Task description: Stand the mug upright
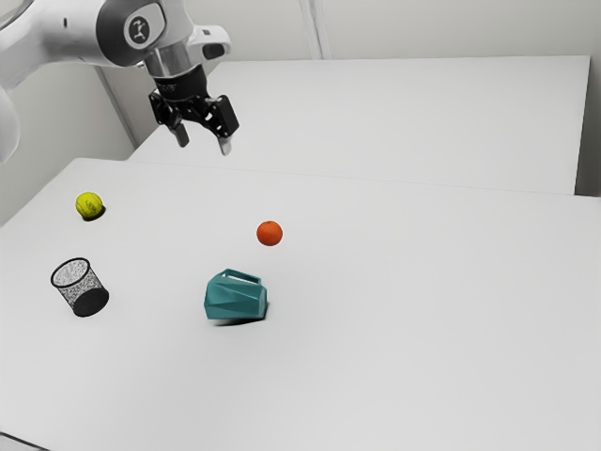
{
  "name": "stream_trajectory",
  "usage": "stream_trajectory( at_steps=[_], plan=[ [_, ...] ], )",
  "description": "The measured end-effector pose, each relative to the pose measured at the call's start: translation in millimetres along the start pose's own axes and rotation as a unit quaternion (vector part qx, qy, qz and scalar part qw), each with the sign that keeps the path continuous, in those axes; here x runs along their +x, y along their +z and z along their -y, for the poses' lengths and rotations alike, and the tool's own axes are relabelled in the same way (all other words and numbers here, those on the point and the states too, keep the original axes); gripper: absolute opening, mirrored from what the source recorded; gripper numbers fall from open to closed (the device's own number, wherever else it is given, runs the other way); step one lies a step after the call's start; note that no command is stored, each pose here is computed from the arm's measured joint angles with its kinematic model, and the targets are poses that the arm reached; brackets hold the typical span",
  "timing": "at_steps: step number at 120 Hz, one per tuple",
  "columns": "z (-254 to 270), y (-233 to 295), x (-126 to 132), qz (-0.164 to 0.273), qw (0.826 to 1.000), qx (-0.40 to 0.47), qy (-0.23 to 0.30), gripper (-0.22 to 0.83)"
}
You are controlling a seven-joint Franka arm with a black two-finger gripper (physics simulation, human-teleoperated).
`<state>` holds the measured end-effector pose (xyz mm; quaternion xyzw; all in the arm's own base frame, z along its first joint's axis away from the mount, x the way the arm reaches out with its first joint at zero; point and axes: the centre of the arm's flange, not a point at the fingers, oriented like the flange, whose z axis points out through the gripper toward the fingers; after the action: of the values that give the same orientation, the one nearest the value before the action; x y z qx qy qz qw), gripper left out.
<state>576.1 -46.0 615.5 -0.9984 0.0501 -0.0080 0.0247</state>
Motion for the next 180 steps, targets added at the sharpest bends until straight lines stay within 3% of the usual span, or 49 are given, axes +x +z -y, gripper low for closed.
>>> stream_trajectory(
  at_steps=[53, 82, 99, 140, 180],
  plan=[
    [1.8, 6.4, -9.7, 0.011, 1.0, -0.004, -0.005, 0.62],
    [-3.4, 38.2, -51.0, 0.049, 0.998, -0.027, -0.007, 0.62],
    [29.4, 72.2, -65.9, 0.062, 0.995, -0.066, -0.035, 0.62],
    [85.8, 140.1, -86.6, 0.034, 0.982, -0.173, -0.074, 0.62],
    [130.4, 208.7, -94.5, 0.011, 0.953, -0.282, -0.11, 0.62]
  ],
)
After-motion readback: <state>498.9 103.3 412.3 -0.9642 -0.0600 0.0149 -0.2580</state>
